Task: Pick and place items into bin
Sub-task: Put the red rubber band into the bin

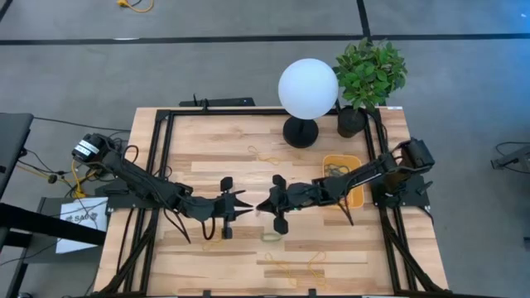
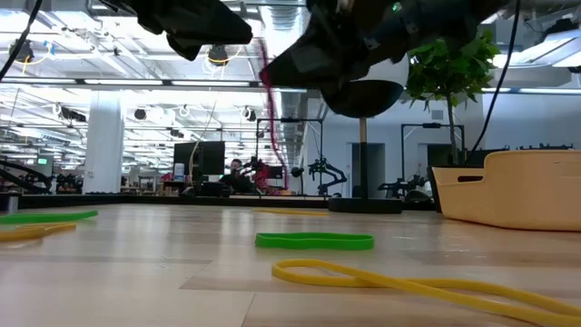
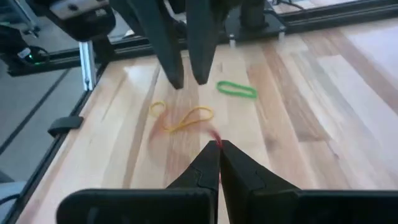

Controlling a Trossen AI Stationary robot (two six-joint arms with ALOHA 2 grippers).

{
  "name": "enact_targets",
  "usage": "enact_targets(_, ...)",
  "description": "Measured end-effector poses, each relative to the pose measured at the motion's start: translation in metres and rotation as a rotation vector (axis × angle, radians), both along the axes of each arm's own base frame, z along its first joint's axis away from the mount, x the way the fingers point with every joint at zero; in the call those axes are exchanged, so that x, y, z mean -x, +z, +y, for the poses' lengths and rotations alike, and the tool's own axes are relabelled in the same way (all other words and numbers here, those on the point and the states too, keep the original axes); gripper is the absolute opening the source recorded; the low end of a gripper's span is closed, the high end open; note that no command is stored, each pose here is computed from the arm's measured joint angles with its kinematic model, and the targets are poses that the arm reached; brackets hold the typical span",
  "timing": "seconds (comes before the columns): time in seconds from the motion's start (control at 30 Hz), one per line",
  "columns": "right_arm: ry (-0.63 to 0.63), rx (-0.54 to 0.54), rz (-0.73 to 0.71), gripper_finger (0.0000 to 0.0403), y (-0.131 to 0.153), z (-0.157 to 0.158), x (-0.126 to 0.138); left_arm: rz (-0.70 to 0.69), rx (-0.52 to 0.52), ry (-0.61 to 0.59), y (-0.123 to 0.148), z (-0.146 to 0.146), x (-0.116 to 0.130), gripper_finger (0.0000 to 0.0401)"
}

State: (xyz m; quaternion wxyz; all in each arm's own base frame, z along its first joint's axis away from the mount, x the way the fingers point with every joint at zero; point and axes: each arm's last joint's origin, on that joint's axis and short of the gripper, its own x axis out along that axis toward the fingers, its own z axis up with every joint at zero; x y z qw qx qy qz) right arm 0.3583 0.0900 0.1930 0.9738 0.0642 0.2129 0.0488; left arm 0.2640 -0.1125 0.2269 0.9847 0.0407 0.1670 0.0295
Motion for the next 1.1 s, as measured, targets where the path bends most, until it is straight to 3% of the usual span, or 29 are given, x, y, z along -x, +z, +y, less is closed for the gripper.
enact_targets(0.2,-0.199,0.092,0.100,0.0001,0.024,-0.004,0.027,0.049,0.001,0.018,-0.005,0.001,0.002,0.0036)
enact_targets(0.47,-0.601,0.286,0.214,0.0001,0.055,0.007,0.106,0.100,0.049,0.050,-0.010,0.002,0.004,0.0036)
enact_targets(0.57,-0.727,0.272,0.202,0.0000,0.064,0.009,0.142,0.099,0.066,0.057,-0.010,0.002,0.004,0.0036)
enact_targets(0.77,-0.851,0.203,0.286,0.0000,0.069,0.003,0.196,0.098,0.072,0.060,-0.010,0.002,0.004,0.0036)
enact_targets(0.93,-0.879,0.084,0.438,0.0001,0.065,0.006,0.205,0.098,0.072,0.060,-0.010,0.002,0.004,0.0036)
enact_targets(1.1,-0.915,0.170,0.521,0.0003,0.054,0.007,0.199,0.094,0.069,0.068,-0.010,0.003,0.004,0.0036)
